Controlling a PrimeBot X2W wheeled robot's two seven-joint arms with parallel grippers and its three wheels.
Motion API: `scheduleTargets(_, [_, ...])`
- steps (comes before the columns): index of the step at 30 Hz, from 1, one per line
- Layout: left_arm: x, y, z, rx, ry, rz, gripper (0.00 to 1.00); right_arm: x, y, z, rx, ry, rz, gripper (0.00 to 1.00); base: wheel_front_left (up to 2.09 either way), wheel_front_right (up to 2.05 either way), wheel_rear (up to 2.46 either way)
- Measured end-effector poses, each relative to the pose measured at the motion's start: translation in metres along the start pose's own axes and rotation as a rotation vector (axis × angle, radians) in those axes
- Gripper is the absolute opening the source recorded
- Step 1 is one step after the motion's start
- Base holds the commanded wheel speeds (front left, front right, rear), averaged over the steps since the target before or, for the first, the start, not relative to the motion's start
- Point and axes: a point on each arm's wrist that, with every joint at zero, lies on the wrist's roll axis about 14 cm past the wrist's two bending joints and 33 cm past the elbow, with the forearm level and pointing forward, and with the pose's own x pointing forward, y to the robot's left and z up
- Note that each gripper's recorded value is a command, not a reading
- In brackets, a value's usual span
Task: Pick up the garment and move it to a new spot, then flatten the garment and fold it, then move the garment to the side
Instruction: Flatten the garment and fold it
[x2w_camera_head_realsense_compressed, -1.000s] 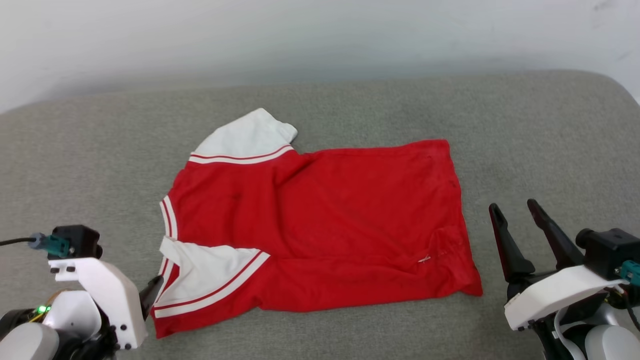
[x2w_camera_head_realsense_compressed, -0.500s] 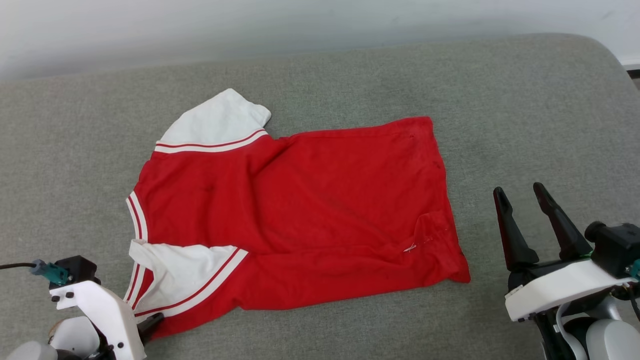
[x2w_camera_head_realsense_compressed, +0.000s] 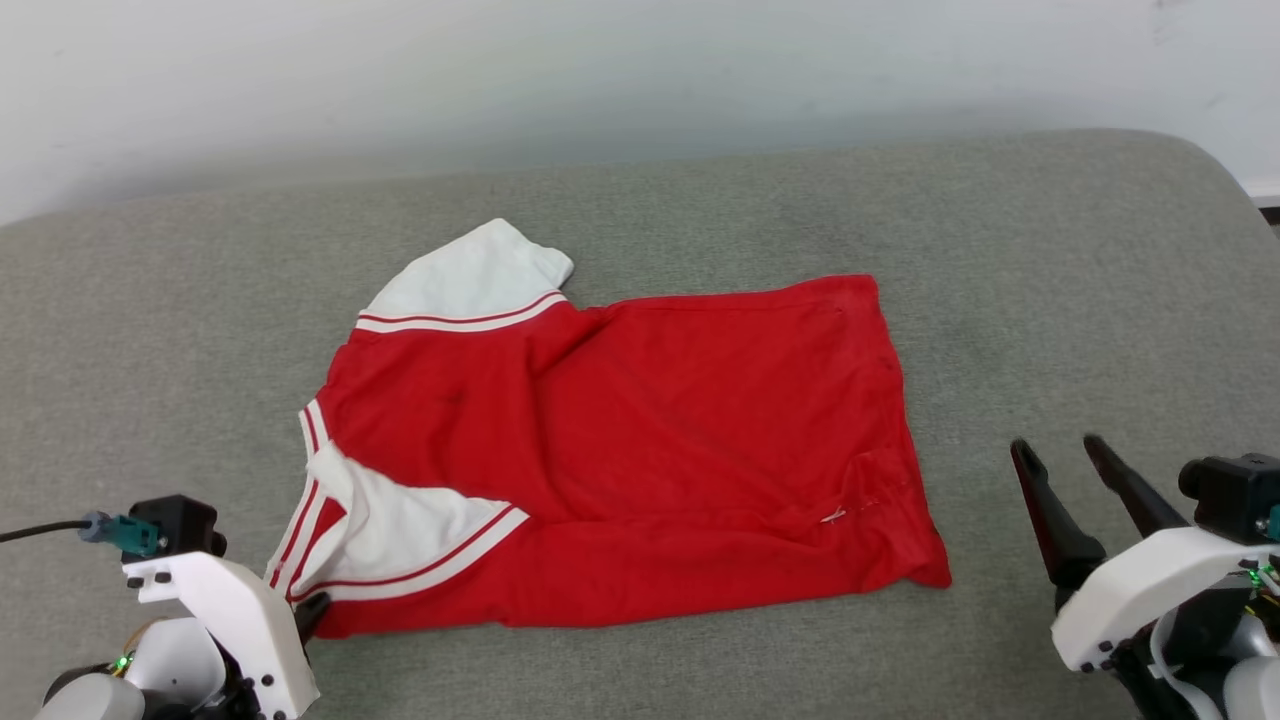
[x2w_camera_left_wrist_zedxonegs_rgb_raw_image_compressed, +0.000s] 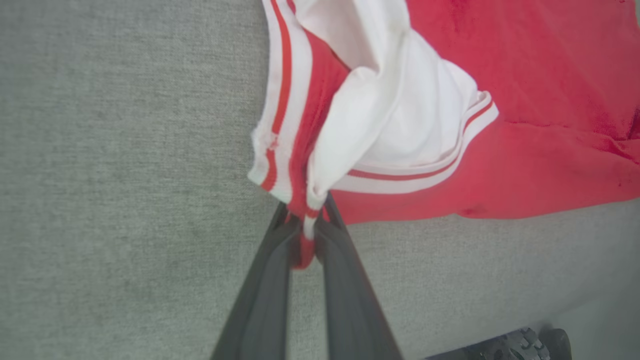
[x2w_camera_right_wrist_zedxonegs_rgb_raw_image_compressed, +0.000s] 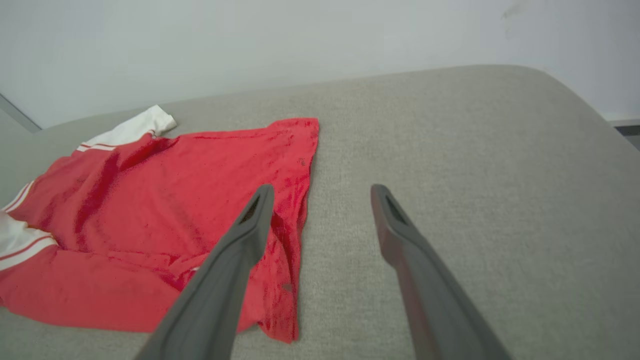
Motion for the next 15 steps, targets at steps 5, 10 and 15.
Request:
scheduleTargets(5, [-0.015,-0.004,0.018,0.031,-0.092,0.001,0.0,-0.002,-0.011,-0.054,0.005,0.346,0.012,1.0,0.0,0.0,0.0])
scheduleTargets(10, [-0.022,-0.012,0.033,0.055,-0.162,-0.009,0.0,0.003,-0.001,-0.083,-0.01,0.584,0.073,1.0,0.0,0.0,0.0])
scheduleTargets(15, [-0.019,-0.018,0.039,0.056,-0.188,-0.021,0.0,0.021,0.018,-0.1,-0.024,0.69,0.139,1.0,0.0,0.0,0.0])
